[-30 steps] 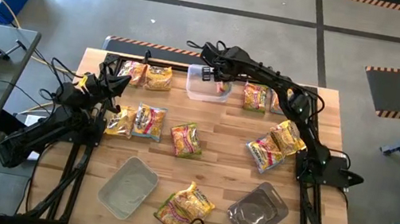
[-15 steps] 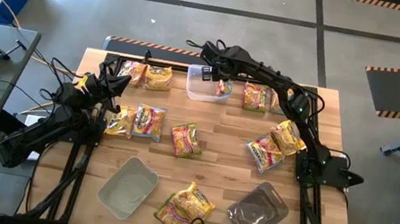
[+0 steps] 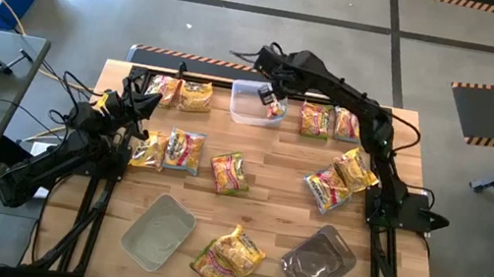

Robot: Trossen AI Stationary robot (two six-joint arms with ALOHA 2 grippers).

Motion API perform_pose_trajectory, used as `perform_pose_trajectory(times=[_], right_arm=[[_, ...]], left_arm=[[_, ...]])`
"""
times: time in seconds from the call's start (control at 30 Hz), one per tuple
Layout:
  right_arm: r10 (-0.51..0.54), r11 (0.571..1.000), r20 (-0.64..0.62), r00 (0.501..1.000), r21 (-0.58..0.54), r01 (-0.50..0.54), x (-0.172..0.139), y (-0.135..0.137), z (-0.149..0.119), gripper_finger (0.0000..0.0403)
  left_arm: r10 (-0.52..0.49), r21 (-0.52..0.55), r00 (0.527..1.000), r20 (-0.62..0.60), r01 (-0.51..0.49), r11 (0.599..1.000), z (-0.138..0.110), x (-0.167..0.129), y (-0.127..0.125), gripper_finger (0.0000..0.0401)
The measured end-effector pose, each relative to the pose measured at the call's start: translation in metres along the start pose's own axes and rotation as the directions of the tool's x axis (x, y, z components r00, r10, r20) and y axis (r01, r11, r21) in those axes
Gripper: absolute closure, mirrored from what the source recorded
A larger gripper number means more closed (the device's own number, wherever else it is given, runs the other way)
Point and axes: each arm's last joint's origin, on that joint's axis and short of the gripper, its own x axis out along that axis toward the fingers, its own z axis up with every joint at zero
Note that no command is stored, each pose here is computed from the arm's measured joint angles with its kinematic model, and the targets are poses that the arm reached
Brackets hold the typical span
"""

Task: Sort Maruchan noodles
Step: Put the yellow noodle pack into the black bin

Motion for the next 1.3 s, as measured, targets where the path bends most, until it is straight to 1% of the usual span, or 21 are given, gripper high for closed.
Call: perform_pose_trajectory(times=[0.1, 0.17, 0.27, 0.37, 0.53, 0.6, 0.67, 0.73, 0.8, 0.97, 1.07, 1.13, 1.23, 1.3], right_arm=[[-0.043, 0.998, 0.081, 0.996, -0.039, 0.046, -0.017, 0.01, -0.006, 0.0376], [-0.06, 0.996, 0.113, 0.992, -0.06, 0.067, -0.023, 0.016, -0.01, 0.0395], [-0.036, 0.995, 0.145, 0.989, -0.084, 0.049, -0.024, 0.031, -0.015, 0.0394], [0.016, 0.991, 0.15, 0.989, -0.136, 0.004, -0.015, 0.047, -0.024, 0.0401], [0.143, 0.98, 0.196, 0.97, -0.162, -0.112, 0.006, 0.067, -0.047, 0.0402], [0.228, 0.967, 0.234, 0.945, -0.167, -0.192, 0.01, 0.072, -0.059, 0.0402], [0.318, 0.945, 0.283, 0.905, -0.171, -0.279, 0.009, 0.074, -0.073, 0.0403], [0.4, 0.916, 0.34, 0.851, -0.177, -0.36, 0.004, 0.074, -0.09, 0.0403], [0.46, 0.888, 0.381, 0.802, -0.186, -0.421, 0.0, 0.072, -0.11, 0.0403], [0.569, 0.818, 0.461, 0.681, -0.231, -0.527, -0.014, 0.06, -0.167, 0.0403], [0.615, 0.778, 0.477, 0.628, -0.235, -0.583, -0.015, 0.048, -0.2, 0.0403], [0.634, 0.756, 0.489, 0.6, -0.225, -0.615, -0.016, 0.039, -0.218, 0.0403], [0.647, 0.735, 0.48, 0.592, -0.186, -0.652, -0.015, 0.023, -0.24, 0.0403], [0.659, 0.715, 0.459, 0.596, -0.138, -0.685, -0.016, 0.01, -0.251, 0.0403]], left_arm=[[0.0, 0.0, 1.0, 0.0, 0.0, 1.0, 0.0, 0.0, 0.0, 0.0398], [0.0, 0.0, 1.0, 0.0, 0.0, 1.0, 0.0, 0.0, 0.0, 0.0398], [-0.001, -0.014, 1.0, -0.001, 0.001, 1.0, 0.0, 0.0, 0.0, 0.0398], [-0.014, -0.024, 1.0, -0.002, 0.014, 1.0, 0.0, 0.0, 0.0, 0.0398], [-0.035, -0.021, 0.999, -0.009, 0.035, 0.999, -0.001, 0.0, -0.001, 0.0398], [-0.054, -0.027, 0.998, -0.018, 0.054, 0.998, -0.001, 0.0, -0.001, 0.0398], [-0.066, -0.031, 0.997, -0.028, 0.065, 0.997, -0.002, 0.0, -0.002, 0.0398], [-0.068, -0.038, 0.997, -0.048, 0.066, 0.997, -0.004, 0.0, -0.002, 0.0398], [-0.064, -0.045, 0.996, -0.068, 0.061, 0.997, -0.006, 0.0, -0.001, 0.0398], [-0.06, -0.055, 0.993, -0.1, 0.055, 0.997, -0.009, 0.0, -0.001, 0.0398], [-0.06, -0.055, 0.993, -0.101, 0.055, 0.997, -0.009, 0.0, -0.001, 0.0398], [-0.06, -0.058, 0.993, -0.101, 0.054, 0.997, -0.009, 0.0, -0.001, 0.0398], [-0.06, -0.063, 0.993, -0.097, 0.055, 0.997, -0.009, 0.0, -0.001, 0.0398], [-0.06, -0.062, 0.994, -0.095, 0.055, 0.997, -0.009, 0.0, -0.001, 0.0398]])
